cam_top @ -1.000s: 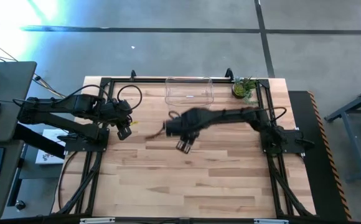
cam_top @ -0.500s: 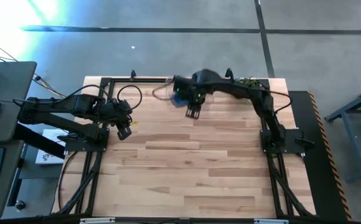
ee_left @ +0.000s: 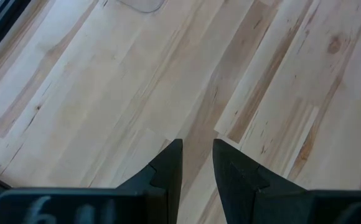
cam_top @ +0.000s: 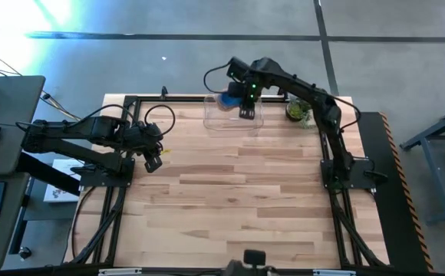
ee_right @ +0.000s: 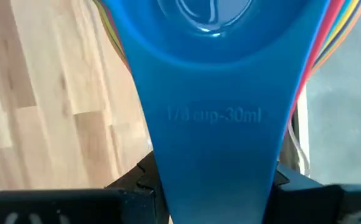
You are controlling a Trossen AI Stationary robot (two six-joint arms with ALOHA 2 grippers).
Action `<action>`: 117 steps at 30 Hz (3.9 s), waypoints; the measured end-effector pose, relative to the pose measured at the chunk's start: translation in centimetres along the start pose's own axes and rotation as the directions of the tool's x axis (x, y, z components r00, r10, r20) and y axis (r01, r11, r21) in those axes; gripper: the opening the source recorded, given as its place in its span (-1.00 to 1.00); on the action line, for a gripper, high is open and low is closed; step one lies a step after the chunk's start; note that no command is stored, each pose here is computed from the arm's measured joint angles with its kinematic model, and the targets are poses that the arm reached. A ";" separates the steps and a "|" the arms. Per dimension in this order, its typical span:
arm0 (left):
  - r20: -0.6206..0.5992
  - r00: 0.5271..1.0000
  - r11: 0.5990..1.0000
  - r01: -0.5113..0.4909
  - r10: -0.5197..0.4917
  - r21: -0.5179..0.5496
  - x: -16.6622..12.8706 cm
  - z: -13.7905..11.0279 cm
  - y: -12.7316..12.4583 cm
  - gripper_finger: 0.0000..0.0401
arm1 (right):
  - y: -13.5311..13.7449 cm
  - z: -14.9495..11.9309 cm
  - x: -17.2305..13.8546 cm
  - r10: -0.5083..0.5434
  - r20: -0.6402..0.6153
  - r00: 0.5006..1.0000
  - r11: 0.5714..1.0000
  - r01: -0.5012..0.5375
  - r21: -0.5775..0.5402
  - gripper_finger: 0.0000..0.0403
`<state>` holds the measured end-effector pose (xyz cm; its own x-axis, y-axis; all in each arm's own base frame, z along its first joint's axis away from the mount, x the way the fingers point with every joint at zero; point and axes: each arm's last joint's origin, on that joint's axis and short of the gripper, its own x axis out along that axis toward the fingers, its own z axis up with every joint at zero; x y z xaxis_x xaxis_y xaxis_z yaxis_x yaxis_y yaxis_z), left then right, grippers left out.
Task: Nest measuring cups in basket
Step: Put the stacked measuring cups into the transparent bin, then return to Home Position
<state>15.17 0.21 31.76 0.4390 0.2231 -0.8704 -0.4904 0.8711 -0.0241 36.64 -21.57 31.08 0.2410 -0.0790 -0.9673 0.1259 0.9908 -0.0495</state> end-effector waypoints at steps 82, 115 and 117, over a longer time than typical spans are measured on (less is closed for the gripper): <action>0.000 1.000 1.000 0.000 0.000 0.000 0.0 0.0 0.0 -0.61 | 0.5 -3.3 0.8 0.090 0.265 0.960 0.988 -0.119 0.095 0.04; 0.000 1.000 1.000 0.000 0.000 0.000 0.0 0.0 0.0 -0.61 | 19.3 -11.1 -1.6 0.002 0.875 0.484 0.973 -0.204 0.111 0.04; 0.000 1.000 1.000 0.000 0.000 0.000 0.0 0.0 0.0 -0.61 | 19.2 -13.3 -0.9 0.001 0.885 0.466 0.970 -0.217 0.113 0.04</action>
<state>15.17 0.21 31.76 0.4393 0.2230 -0.8702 -0.4904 0.8712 -0.0243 26.08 -0.99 27.73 0.9640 -0.1332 -0.2302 0.1786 0.9655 0.1896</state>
